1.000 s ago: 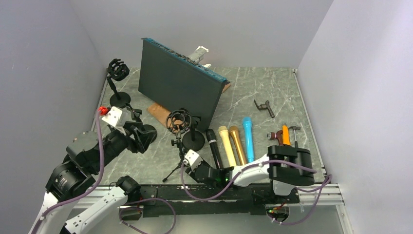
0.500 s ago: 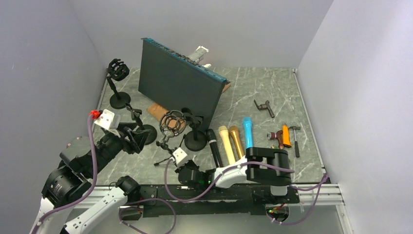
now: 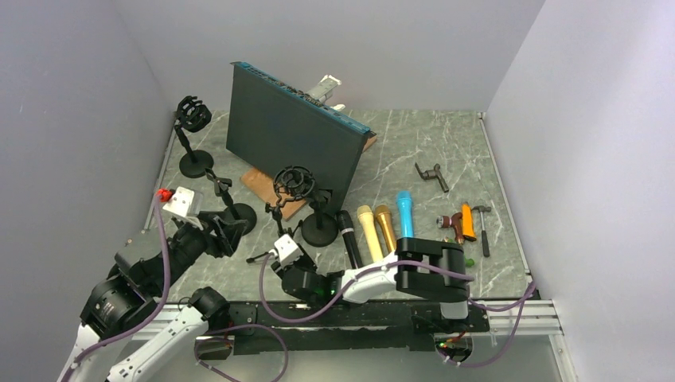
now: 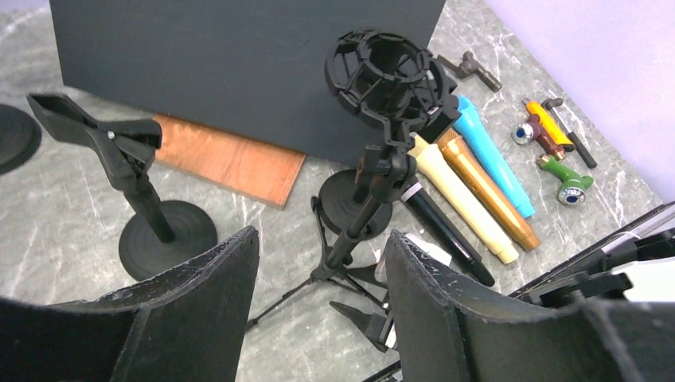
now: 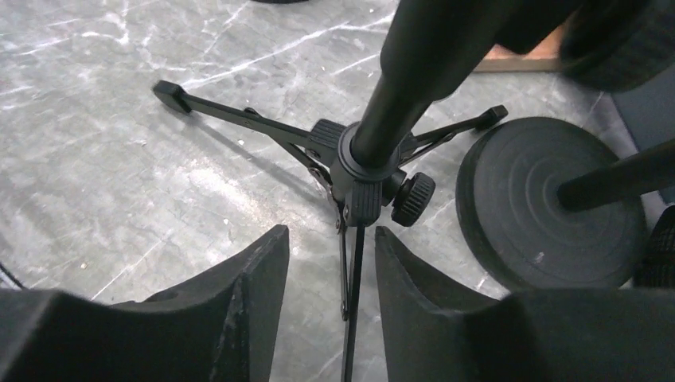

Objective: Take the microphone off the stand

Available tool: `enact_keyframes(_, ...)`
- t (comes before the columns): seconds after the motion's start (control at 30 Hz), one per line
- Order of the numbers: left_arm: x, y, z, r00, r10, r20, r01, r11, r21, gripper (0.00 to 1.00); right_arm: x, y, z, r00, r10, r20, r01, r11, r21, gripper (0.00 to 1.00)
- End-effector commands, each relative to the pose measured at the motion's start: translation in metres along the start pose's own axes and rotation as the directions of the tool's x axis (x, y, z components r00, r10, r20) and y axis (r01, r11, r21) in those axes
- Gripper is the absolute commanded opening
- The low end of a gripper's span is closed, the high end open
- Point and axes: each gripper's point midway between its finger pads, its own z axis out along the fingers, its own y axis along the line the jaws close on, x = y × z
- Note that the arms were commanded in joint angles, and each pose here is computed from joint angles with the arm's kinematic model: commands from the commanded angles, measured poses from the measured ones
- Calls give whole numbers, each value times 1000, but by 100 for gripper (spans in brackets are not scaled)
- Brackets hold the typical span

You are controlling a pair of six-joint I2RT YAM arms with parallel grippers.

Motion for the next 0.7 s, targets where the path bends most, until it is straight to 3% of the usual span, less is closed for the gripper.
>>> enact_keyframes(0.0, 7, 6, 3, 999, -49, 6, 49, 998, -37, 63, -39, 10, -22, 992, 98, 81, -88, 990, -111, 51)
enact_keyframes(0.2, 12, 0, -2, 997, -40, -64, 40, 999, -11, 62, -36, 7, -54, 987, 162, 14, -155, 962, -225, 75)
enact_keyframes(0.33, 18, -2, -6, 995, -19, -99, 20, 1000, 7, 65, -28, -4, -73, 981, 194, -24, -194, 948, -251, 81)
enact_keyframes(0.5, 27, -31, 4, 992, -2, -126, 24, 985, 174, 69, -28, -14, -87, 981, 193, -38, -196, 943, -270, 87)
enact_keyframes(0.67, 35, -43, 24, 987, -13, -162, 49, 974, 219, 70, -45, -17, -92, 968, 243, -69, -251, 894, -371, 94)
